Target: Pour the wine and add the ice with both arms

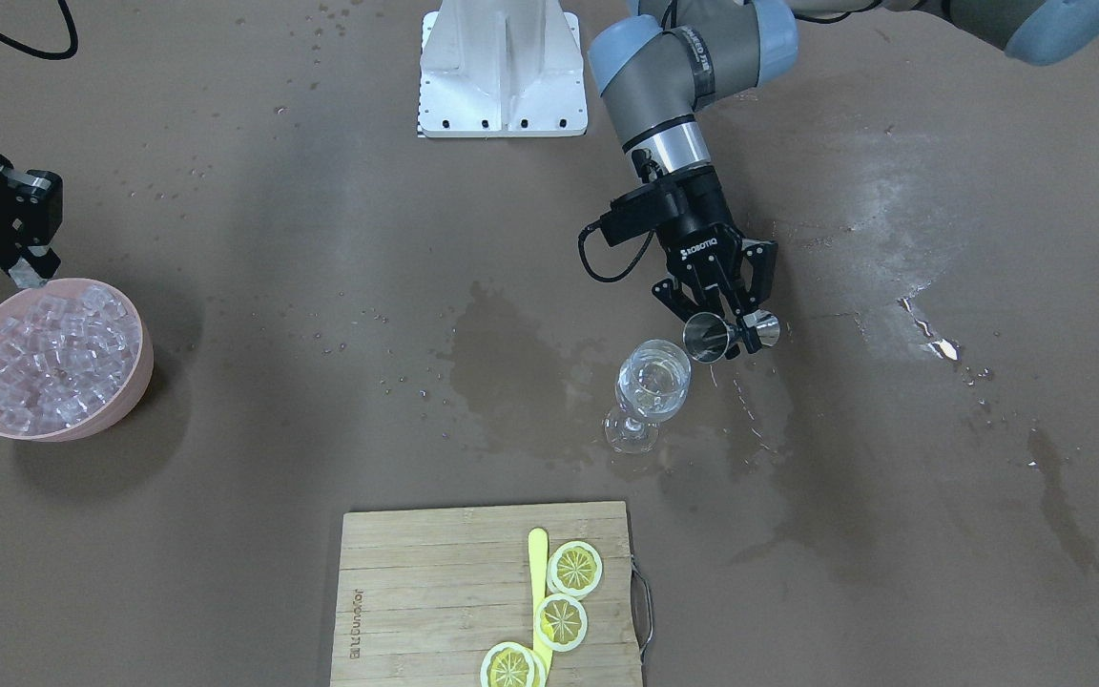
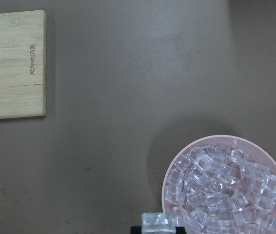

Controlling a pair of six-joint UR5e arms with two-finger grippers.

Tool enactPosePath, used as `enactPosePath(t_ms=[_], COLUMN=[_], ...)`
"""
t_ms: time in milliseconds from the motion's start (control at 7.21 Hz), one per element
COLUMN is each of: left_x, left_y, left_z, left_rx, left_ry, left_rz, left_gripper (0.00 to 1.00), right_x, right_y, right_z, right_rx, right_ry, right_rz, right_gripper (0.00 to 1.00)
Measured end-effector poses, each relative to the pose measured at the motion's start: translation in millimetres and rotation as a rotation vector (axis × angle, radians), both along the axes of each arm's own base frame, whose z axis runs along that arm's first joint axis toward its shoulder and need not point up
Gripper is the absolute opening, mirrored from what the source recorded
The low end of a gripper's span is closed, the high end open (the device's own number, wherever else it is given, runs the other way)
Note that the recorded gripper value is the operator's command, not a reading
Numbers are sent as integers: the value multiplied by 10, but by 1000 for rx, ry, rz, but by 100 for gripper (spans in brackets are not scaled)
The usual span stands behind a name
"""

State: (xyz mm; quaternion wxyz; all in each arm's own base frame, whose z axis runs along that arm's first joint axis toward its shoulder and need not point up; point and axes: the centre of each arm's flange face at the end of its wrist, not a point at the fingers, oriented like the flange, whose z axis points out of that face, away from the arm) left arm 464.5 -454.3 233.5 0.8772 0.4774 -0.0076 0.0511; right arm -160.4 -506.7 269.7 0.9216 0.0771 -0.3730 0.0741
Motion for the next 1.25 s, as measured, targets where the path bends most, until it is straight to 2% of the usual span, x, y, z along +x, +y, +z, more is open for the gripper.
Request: enactPosePath(t_ms=[555,1248], left_x=[13,-48], left_y=[-12,-35], left_z=[-180,-189], left_rx=[-21,-10], left_ry=[-95,-223], left_rz=[23,29], left_gripper=[21,21], right_x=[-32,-58], right_y=[-72,-127], right_z=[-51,-88], right_rx=[-3,-2], right_ry=[-7,-10], right_rz=[-2,-3], right_gripper=[0,0])
